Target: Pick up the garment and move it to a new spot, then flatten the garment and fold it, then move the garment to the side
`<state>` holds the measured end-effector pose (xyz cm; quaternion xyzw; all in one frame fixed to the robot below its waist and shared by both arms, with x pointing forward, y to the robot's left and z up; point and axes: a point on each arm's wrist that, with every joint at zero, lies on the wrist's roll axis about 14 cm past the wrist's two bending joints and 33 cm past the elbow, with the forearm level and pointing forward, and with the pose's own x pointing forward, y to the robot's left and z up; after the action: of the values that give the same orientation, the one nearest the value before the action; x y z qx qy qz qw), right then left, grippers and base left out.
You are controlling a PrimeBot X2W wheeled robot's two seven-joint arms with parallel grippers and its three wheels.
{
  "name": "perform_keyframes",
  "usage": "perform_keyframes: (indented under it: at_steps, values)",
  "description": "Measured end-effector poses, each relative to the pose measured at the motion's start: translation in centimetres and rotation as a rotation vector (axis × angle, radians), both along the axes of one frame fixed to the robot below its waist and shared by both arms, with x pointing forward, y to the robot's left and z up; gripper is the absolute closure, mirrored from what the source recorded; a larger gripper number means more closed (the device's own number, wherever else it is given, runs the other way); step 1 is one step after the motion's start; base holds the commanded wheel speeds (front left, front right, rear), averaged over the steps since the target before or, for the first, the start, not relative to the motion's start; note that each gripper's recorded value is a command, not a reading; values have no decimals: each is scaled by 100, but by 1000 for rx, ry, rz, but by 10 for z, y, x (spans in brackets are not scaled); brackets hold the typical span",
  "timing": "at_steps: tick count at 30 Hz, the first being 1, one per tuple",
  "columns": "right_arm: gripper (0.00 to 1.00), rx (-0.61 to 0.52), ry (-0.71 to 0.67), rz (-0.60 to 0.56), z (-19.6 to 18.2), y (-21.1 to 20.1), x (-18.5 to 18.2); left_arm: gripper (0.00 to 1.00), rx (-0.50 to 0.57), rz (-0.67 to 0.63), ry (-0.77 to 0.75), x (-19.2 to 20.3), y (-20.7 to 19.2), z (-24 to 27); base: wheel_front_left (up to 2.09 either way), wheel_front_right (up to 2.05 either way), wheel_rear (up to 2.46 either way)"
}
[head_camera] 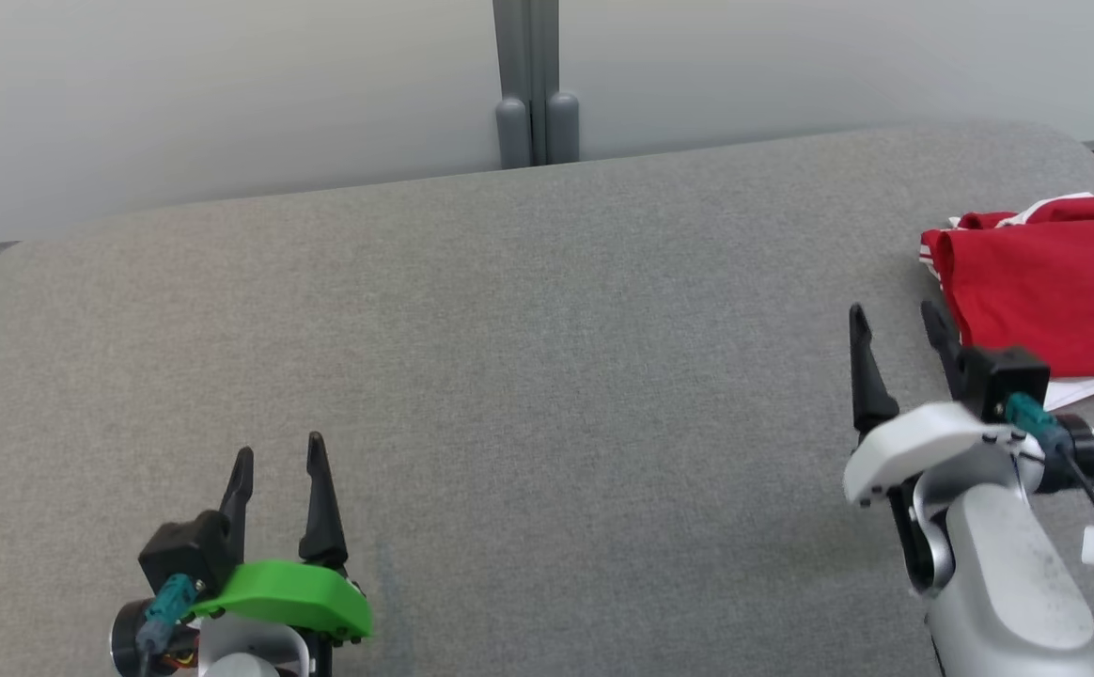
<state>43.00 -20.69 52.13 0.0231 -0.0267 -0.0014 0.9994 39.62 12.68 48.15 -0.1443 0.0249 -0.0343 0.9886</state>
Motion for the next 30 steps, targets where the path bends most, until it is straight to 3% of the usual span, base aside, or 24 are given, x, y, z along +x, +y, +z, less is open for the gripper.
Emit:
perform_keyframes:
  at_steps: [11, 30]
  values:
    - [0, 105, -3, 120, -14, 47, -44, 0, 37, 2, 6, -32, 8, -6, 0, 0, 0]
    - [0, 107, 25, 134, -17, 51, -57, 0, 48, 16, 27, -38, 11, -10, 0, 0, 0]
